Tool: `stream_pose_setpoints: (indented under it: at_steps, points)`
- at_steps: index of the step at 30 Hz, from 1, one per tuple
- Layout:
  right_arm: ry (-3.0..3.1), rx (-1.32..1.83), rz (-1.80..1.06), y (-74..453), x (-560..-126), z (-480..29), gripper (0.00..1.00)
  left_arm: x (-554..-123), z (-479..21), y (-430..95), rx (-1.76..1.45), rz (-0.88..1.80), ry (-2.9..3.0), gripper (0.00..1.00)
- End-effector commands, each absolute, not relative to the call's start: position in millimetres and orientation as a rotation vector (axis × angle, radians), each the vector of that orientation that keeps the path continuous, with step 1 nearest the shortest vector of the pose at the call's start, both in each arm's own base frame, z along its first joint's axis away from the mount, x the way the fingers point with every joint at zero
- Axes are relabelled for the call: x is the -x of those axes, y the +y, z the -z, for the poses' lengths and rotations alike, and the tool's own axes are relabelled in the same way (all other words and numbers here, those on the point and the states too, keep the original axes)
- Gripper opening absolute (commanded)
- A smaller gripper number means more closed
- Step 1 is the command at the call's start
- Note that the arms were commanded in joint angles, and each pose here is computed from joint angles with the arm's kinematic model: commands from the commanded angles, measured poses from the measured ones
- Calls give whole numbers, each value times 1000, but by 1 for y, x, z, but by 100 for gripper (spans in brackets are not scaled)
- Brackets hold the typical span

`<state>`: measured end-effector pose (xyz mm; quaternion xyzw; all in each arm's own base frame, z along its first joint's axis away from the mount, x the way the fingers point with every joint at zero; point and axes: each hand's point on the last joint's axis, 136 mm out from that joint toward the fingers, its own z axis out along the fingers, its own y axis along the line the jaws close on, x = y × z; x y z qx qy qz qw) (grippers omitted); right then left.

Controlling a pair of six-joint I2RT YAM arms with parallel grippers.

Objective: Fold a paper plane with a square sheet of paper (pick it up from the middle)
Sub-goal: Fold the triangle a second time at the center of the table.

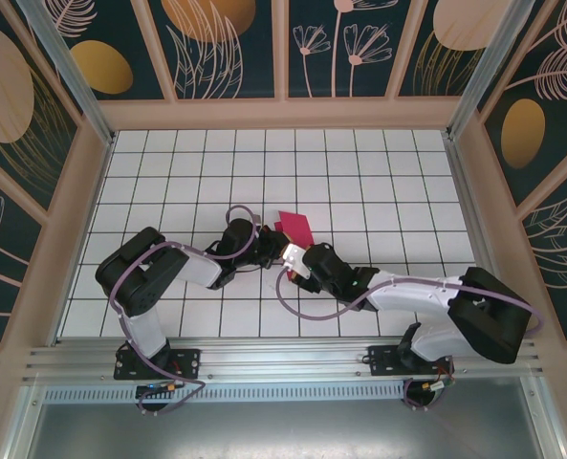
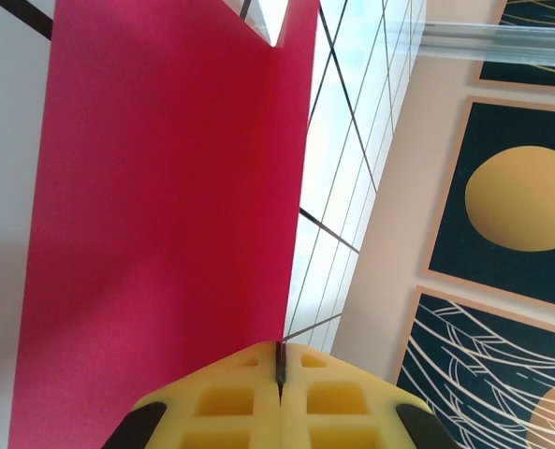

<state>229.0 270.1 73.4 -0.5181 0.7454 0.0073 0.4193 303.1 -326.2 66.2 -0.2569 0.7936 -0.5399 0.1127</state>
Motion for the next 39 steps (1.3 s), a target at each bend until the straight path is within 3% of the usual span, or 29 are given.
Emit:
stream_pose_setpoints:
  at_steps: [1, 12, 18, 24, 30, 39]
  points:
    - [1814, 1278, 24, 272, -236, -76, 49, -306, -72, -329, 721, 1613, 2312, 5]
    - [1827, 1232, -8, 270, -235, -82, 15, -308, -73, -328, 685, 1553, 2342, 8]
    - [1921, 1147, -174, 280, -228, -83, 1, -313, -80, -315, 645, 1396, 2366, 30]
    - [2102, 913, -481, 301, -225, -84, 0, -311, -93, -270, 655, 1128, 2340, 47]
    - [2261, 691, -748, 332, -225, -82, 0, -289, -100, -235, 655, 1005, 2338, 45]
    - [2370, 488, -1023, 352, -227, -71, 0, -255, -86, -226, 565, 1005, 2436, 22]
